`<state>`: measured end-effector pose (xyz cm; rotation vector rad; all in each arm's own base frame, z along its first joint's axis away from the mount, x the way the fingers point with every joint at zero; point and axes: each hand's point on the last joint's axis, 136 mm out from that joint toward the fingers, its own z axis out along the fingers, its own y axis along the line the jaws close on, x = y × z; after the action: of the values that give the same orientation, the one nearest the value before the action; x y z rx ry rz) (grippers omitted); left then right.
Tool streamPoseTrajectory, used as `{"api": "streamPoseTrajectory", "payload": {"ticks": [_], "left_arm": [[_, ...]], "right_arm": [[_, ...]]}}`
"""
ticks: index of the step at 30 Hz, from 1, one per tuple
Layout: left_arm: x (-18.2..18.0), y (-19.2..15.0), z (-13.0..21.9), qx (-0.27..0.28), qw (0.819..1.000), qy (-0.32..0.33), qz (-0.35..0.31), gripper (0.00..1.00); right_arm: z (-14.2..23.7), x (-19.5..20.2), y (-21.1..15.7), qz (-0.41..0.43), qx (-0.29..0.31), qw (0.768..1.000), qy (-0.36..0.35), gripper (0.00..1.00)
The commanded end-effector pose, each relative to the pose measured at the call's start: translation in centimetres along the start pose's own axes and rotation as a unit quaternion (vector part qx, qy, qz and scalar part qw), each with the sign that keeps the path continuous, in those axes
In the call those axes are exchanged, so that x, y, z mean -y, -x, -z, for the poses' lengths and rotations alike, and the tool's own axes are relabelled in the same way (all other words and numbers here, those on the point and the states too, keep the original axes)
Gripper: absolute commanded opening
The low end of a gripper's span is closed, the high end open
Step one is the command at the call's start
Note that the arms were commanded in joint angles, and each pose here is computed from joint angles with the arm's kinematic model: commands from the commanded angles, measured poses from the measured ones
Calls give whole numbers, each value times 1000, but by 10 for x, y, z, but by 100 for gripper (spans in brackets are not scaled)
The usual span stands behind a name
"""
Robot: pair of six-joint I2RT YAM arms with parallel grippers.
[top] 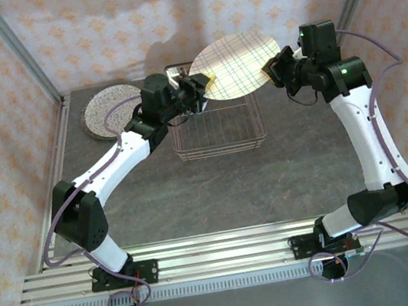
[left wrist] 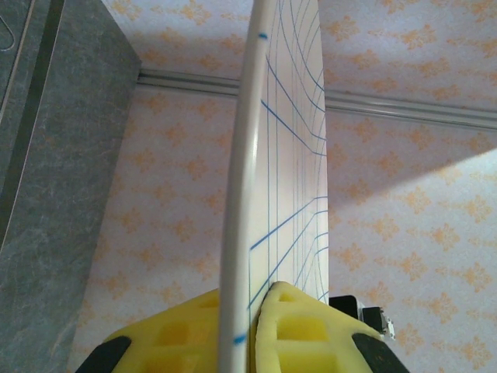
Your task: Unload the plates from the dish rack
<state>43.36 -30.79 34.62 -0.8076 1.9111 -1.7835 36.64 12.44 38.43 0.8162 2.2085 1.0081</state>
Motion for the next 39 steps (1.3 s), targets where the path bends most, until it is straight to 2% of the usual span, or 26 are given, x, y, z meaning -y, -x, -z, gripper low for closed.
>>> {"api": "streamPoseTrajectory", "payload": {"ticks": [1, 6, 8, 15, 22, 25, 30, 39], "left_arm": [[13, -16, 10, -14, 998, -12, -58, 0], [25, -9, 19, 2, 998, -36, -55, 0], [32, -4, 24, 9, 997, -45, -54, 0], [45, 14, 42, 30, 996, -59, -57, 0], [53, 33, 60, 52, 995, -70, -56, 0], [55, 45, 70, 64, 994, -72, -55, 0], [55, 67, 90, 93, 992, -64, -59, 0], [49, 108, 125, 148, 985, -51, -66, 0]], "right_arm": [[9, -9, -3, 51, 5, 999, 17, 14], [13, -7, -1, 63, 12, 998, 8, 44], [17, -7, -1, 70, 15, 997, 5, 52], [27, -18, 0, 109, 25, 993, 27, 67], [29, -33, -12, 166, 14, 985, 56, 70], [29, -47, -25, 212, 14, 973, 86, 70], [31, -68, -47, 312, 37, 941, 122, 70], [33, -90, -72, 432, 84, 883, 162, 72]]}}
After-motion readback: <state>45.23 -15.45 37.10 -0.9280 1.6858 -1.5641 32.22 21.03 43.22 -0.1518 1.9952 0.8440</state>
